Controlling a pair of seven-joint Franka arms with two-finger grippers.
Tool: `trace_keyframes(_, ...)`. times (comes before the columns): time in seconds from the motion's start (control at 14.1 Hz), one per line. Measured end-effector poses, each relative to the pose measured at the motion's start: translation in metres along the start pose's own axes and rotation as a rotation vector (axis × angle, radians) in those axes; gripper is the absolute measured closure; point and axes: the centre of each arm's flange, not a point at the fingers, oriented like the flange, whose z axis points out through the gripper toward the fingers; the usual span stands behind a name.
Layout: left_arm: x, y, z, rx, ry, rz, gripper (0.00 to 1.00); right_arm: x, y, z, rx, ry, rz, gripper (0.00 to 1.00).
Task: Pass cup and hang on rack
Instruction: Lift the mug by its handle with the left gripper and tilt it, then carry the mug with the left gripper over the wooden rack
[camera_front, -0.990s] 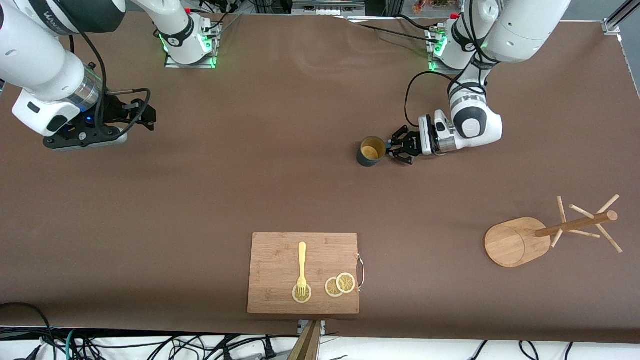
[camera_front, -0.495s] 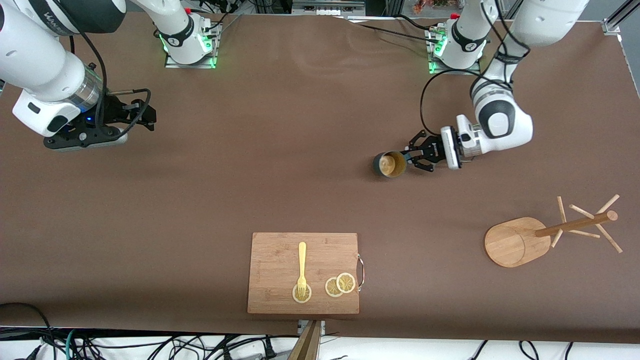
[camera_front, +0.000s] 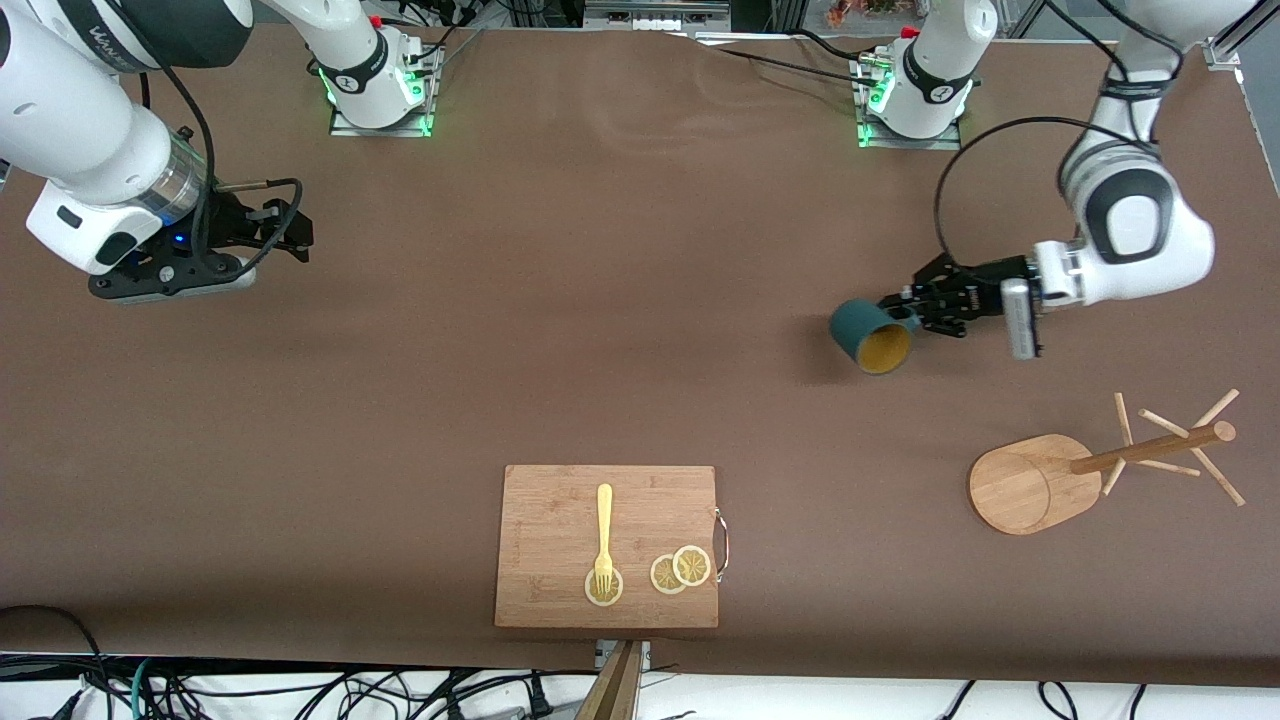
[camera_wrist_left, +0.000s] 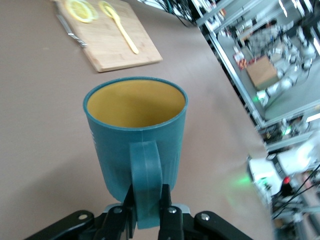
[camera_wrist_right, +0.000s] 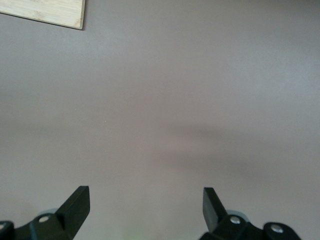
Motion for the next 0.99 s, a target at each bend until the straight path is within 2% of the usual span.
trace_keyframes(0.42,0.012,0.004,-0.068,-0.100,0.035,-0.325,0.79,0.000,0.000,0.001,0.000,-0.001,-0.001,0.00)
trace_keyframes(0.78,0.024,0.007,-0.139,-0.144,0.090,-0.587,0.79,0.001,0.000,0.002,0.000,-0.004,-0.003,0.00)
trace_keyframes(0.99,0.029,0.002,-0.182,-0.159,0.118,-0.686,0.79,0.002,0.000,0.003,0.000,-0.006,-0.003,0.00)
